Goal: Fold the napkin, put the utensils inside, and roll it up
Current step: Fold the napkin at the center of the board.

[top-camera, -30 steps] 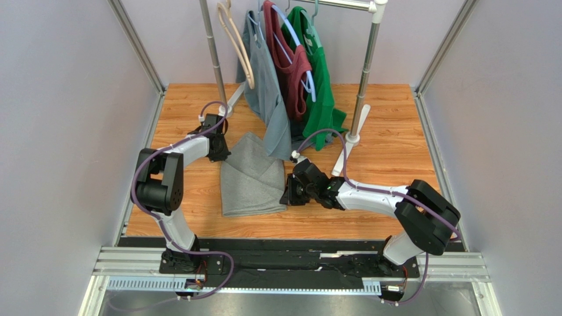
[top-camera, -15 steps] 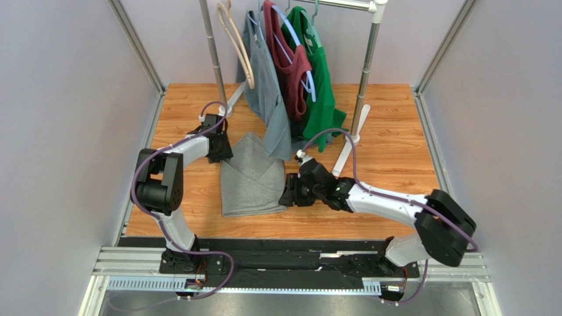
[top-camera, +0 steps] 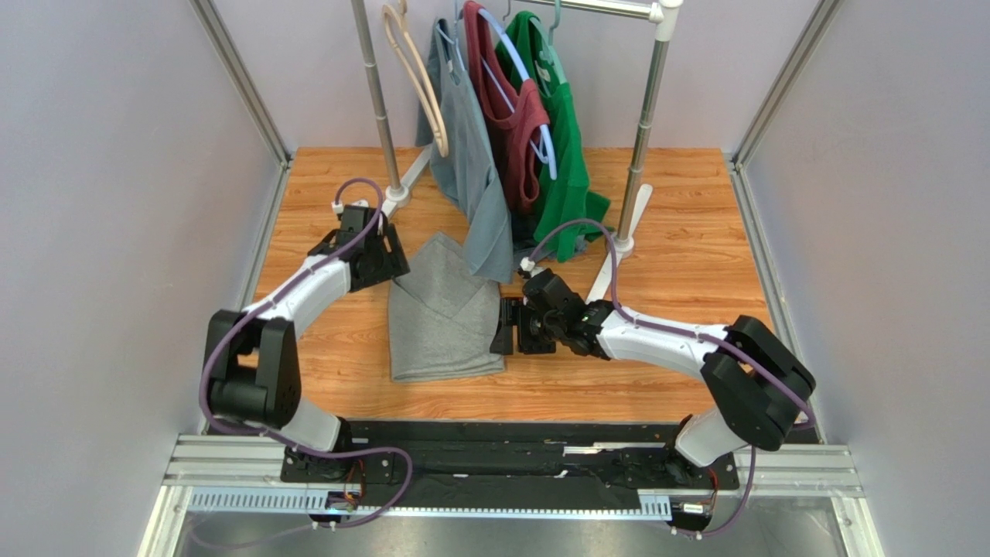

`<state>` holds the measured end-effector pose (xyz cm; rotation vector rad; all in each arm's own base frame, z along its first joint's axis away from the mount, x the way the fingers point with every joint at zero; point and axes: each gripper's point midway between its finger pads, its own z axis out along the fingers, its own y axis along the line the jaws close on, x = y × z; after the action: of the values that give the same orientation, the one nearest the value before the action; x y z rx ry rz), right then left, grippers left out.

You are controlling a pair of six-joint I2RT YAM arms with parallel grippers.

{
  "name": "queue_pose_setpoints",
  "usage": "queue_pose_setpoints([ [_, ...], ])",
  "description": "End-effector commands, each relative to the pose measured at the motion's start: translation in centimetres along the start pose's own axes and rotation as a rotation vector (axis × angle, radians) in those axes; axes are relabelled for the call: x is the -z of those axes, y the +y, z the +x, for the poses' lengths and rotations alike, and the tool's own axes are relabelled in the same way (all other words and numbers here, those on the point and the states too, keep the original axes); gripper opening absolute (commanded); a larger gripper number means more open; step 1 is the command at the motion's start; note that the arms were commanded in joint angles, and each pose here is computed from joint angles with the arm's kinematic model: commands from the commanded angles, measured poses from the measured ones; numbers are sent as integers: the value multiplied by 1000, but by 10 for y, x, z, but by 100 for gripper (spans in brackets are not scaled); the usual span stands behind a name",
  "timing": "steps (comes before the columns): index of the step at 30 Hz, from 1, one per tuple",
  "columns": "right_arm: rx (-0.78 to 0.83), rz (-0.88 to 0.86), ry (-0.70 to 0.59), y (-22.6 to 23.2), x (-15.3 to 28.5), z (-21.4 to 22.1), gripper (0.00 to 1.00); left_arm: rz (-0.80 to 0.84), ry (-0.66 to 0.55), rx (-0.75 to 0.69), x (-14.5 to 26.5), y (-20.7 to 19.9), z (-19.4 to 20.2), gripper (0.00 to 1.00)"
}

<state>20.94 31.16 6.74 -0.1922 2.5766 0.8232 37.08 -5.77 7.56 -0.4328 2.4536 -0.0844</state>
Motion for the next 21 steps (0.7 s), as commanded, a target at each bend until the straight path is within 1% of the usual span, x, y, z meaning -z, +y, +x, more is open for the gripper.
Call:
queue_pose_setpoints([
  [1,-9,-109,-32,24,-9,-13,67,65,-29,64,22,1,14,83],
  [2,-20,-112,-21,22,-12,-8,67,80,-28,74,25,1,19,82],
  [4,-31,-129,-5,22,-18,-3,66,125,-1,110,31,2,42,82],
  [5,-48,-128,10,21,-19,1,65,160,-25,125,38,-1,42,81],
  [6,-58,-118,28,16,-21,7,65,159,6,138,37,5,61,81],
  [10,-66,-120,14,12,-24,10,62,226,31,169,48,6,88,79],
  [11,-68,-116,14,10,-25,11,60,247,27,180,50,6,95,79],
  [13,-66,-112,16,7,-29,13,58,263,30,193,51,7,102,79],
  [15,-68,-118,15,7,-32,14,53,268,20,192,48,9,107,77],
  [18,-74,-125,11,6,-36,14,50,324,38,184,44,0,112,77],
  [21,-74,-122,5,5,-39,13,47,328,25,178,41,-3,105,76],
])
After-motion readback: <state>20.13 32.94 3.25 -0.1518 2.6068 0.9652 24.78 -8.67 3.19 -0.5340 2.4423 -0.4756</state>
